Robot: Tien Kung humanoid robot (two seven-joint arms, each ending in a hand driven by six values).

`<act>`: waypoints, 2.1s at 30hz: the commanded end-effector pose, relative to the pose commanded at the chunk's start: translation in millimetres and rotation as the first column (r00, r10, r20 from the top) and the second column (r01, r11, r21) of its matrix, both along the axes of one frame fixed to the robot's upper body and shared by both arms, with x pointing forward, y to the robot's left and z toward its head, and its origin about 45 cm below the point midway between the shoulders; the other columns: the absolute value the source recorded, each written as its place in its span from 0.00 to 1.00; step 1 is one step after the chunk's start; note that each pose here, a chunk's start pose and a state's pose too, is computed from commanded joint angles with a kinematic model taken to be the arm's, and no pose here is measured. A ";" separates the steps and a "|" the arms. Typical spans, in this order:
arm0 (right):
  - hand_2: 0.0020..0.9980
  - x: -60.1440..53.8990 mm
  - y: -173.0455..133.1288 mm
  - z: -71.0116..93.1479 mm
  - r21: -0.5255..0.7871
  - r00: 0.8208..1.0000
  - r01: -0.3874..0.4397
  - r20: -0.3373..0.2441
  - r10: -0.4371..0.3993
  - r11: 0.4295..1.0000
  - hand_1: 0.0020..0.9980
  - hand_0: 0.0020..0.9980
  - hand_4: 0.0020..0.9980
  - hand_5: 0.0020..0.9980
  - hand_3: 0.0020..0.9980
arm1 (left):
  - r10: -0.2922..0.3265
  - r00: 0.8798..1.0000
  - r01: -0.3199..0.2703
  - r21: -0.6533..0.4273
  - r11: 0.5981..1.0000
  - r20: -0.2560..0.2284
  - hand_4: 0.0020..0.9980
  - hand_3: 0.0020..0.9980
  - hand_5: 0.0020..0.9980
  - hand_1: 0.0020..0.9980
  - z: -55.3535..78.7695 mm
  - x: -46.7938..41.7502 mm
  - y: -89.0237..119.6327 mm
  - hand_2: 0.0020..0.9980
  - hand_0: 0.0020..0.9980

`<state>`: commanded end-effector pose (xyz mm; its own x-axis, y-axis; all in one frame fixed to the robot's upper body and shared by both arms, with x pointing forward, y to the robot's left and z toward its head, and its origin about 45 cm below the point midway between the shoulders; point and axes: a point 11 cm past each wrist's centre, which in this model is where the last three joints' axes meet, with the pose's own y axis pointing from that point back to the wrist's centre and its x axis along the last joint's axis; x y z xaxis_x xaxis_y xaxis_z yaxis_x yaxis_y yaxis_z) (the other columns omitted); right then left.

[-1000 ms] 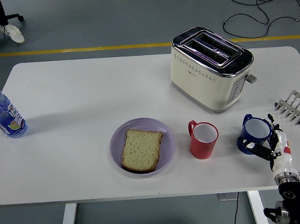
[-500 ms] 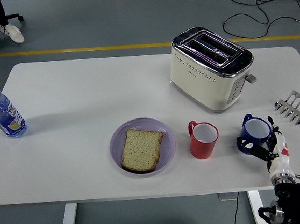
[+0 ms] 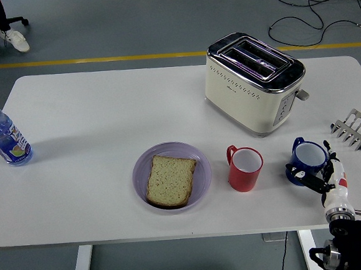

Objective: Pick up the cup,pour liquid into bread,place the cup on the desk

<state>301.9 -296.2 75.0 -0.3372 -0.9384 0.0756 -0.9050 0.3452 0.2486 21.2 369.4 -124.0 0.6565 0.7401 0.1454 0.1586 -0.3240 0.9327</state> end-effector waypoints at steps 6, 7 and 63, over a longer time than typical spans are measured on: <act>0.88 0.9 -0.8 0.1 0.012 1.000 0.009 -0.002 -0.009 1.000 0.78 0.88 0.96 0.05 0.94 | -0.002 1.000 0.002 0.000 1.000 0.000 0.66 0.76 1.00 0.36 0.1 1.2 -0.1 0.46 0.37; 0.88 0.9 -0.8 -0.7 0.025 1.000 0.012 -0.006 -0.012 1.000 0.78 0.88 0.96 0.05 0.94 | -0.003 1.000 0.003 0.000 1.000 0.000 0.66 0.76 1.00 0.36 0.2 1.3 0.1 0.46 0.37; 0.53 35.2 25.4 180.0 -0.329 0.925 -0.281 0.157 0.345 0.902 0.38 0.35 0.74 0.03 0.56 | -0.007 1.000 0.007 0.005 1.000 0.021 0.66 0.76 1.00 0.35 2.4 14.8 4.0 0.45 0.36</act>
<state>337.0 -270.7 254.9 -0.0680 -0.9429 0.3262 -0.9977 0.0634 -0.0247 36.1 373.3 -121.7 0.6583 0.7348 0.1632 0.1364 -0.3296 0.9342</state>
